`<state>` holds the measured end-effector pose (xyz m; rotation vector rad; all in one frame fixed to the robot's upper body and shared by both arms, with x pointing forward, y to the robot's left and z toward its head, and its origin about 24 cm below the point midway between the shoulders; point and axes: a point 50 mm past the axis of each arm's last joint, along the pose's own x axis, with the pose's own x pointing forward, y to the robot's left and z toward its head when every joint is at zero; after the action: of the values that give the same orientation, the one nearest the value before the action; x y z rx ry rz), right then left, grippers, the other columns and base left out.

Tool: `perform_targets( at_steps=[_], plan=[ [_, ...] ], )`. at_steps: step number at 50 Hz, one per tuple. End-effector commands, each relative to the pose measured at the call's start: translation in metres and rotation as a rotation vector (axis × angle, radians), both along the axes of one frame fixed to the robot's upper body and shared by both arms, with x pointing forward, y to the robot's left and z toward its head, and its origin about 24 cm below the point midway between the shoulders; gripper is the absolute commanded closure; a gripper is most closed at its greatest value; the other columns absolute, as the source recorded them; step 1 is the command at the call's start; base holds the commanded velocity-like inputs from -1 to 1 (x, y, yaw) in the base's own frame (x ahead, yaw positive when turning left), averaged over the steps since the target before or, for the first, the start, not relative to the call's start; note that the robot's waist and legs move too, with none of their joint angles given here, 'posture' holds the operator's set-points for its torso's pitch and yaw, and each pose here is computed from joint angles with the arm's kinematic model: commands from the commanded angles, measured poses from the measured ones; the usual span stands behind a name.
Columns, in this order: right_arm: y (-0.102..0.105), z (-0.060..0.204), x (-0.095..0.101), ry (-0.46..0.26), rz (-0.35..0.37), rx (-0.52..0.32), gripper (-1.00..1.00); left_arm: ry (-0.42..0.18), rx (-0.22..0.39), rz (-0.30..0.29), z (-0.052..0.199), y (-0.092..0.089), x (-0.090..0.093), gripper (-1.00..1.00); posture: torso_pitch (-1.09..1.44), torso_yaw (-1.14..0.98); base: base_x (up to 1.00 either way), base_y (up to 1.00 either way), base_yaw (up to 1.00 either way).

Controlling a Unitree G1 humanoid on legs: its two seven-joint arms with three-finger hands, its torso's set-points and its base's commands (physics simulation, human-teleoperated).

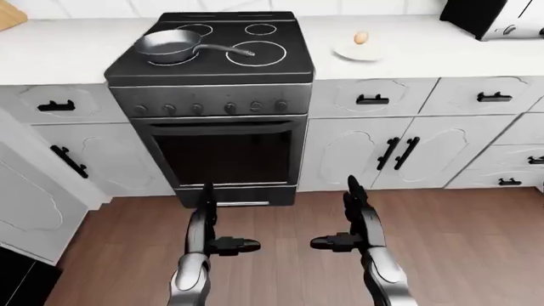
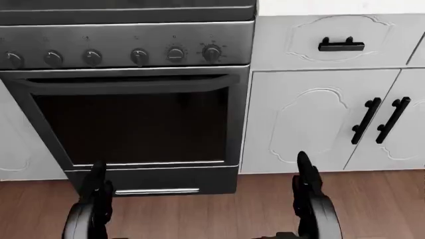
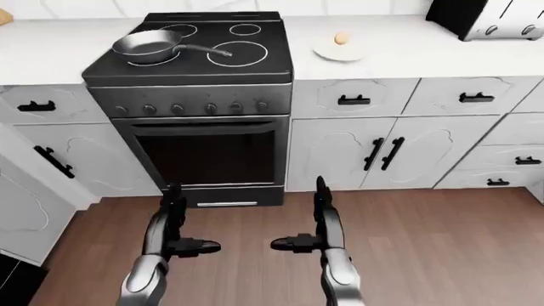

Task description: Pick the egg from the plate and place it in the pan.

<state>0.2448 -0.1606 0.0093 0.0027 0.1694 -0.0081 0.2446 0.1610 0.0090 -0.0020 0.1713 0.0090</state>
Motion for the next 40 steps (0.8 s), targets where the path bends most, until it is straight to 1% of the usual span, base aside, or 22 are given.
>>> perform_targets(
  at_steps=[1,18,21,22,27,31,36,37,38,39,40],
  plan=[
    [-0.001,0.031,0.009,-0.172,0.003,-0.018,-1.0,-0.171,0.004,-0.007,0.031,0.0,0.009,-1.0,0.0,0.0,0.0,0.0,0.0],
    [-0.003,0.034,0.007,-0.181,-0.01,-0.044,-1.0,-0.167,0.008,0.0,0.032,0.0,0.009,-1.0,0.0,0.0,0.0,0.0,0.0],
    [-0.003,0.034,0.008,-0.184,-0.015,-0.05,-1.0,-0.165,0.006,0.003,0.033,0.001,0.011,-1.0,0.0,0.0,0.0,0.0,0.0],
    [-0.003,0.035,0.009,-0.186,-0.018,-0.053,-1.0,-0.166,-0.007,0.002,0.034,0.002,0.011,-1.0,0.0,0.0,0.0,0.0,0.0],
    [-0.005,0.051,0.016,-0.205,-0.05,-0.055,-1.0,-0.172,0.001,0.027,0.041,0.005,0.012,-1.0,0.0,0.0,0.0,0.0,0.0],
    [-0.001,0.057,0.017,-0.209,-0.049,-0.063,-1.0,-0.173,0.007,0.048,0.055,0.01,0.013,-1.0,0.0,0.0,0.0,0.0,0.0],
    [-0.002,0.086,0.025,-0.232,-0.048,-0.089,-1.0,-0.182,0.025,0.043,0.069,0.013,0.021,-1.0,0.0,0.0,0.0,0.0,0.0],
    [0.0,0.091,0.027,-0.236,-0.021,-0.112,-1.0,-0.183,0.026,0.044,0.073,0.014,0.023,-1.0,0.0,0.0,0.0,0.0,0.0],
    [0.0,0.096,0.028,-0.245,-0.017,-0.135,-1.0,-0.186,0.028,0.045,0.077,0.015,0.024,-1.0,0.0,0.0,0.0,0.0,0.0],
    [-0.001,0.106,0.03,-0.259,-0.028,-0.143,-1.0,-0.193,0.029,0.046,0.084,0.016,0.026,-1.0,0.0,0.0,0.0,0.0,0.0],
    [0.0,0.113,0.032,-0.266,-0.023,-0.147,-1.0,-0.197,0.031,0.047,0.09,0.017,0.027,-1.0,0.0,0.0,0.0,0.0,0.0]
  ],
)
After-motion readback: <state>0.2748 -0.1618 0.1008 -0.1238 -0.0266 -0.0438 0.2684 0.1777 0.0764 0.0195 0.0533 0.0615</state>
